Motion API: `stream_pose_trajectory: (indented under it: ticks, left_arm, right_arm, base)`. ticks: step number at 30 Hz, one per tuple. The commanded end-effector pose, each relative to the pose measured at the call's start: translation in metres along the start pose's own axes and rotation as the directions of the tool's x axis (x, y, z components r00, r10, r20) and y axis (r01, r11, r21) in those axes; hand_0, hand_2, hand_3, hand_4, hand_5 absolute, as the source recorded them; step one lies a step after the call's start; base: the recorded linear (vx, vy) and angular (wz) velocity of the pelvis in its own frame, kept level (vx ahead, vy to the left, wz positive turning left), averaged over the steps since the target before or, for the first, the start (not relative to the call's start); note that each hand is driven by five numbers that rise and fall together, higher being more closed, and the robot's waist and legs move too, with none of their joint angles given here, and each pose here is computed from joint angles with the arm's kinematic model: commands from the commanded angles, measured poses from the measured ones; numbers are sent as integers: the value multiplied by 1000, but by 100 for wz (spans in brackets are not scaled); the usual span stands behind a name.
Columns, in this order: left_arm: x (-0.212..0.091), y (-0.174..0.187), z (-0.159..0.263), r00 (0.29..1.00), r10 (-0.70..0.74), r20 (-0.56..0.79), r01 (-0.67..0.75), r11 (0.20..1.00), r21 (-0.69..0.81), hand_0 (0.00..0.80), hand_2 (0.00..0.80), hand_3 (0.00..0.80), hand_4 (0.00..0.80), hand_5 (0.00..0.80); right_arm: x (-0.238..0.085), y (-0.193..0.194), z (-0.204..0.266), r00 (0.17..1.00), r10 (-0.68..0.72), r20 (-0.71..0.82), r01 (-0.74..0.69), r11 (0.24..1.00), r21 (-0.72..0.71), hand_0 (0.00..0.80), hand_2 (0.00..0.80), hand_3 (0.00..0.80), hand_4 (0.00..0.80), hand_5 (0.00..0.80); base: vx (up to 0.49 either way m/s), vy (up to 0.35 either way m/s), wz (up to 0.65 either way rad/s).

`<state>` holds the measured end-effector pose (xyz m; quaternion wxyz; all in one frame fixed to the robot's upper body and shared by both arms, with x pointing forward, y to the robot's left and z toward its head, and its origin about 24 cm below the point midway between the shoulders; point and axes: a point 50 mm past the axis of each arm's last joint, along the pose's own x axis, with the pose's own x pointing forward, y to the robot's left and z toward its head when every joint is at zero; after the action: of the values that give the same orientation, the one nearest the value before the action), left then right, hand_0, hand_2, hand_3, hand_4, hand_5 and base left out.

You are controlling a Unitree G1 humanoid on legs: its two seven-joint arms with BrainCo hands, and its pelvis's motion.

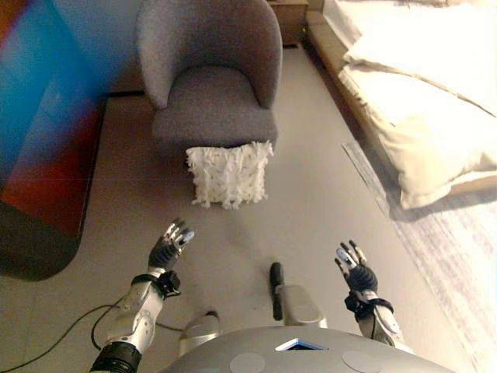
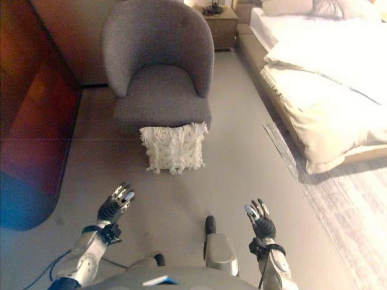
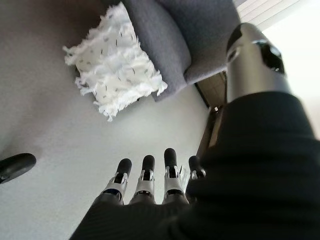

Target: Pick up the cushion and take it to the sofa

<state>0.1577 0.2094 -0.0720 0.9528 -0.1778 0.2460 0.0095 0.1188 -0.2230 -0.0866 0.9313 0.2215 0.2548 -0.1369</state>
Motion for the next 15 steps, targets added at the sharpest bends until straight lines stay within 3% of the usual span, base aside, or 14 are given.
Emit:
stream_pose_trajectory:
  ticks: [1, 9, 15]
  left_arm:
    - [-8, 8, 28, 995, -9, 100, 2, 997, 73, 0, 0, 0, 0, 0]
    - [-10, 10, 26, 992, 37, 117, -40, 999, 24, 0, 0, 0, 0, 0]
    - [4, 0, 47, 976, 40, 213, -34, 999, -28, 0, 0, 0, 0, 0]
  right_arm:
    - [-1, 9, 3, 997, 72, 26, -72, 997, 20, 0, 0, 0, 0, 0]
    - [1, 17, 12, 990, 132, 42, -130, 991, -36, 0, 0, 0, 0, 0]
    - [15, 11, 24, 982, 182, 44, -177, 978, -107, 0, 0, 0, 0, 0]
  base:
    - [577, -138, 26]
    - [437, -155, -3]
    - [322, -86, -45]
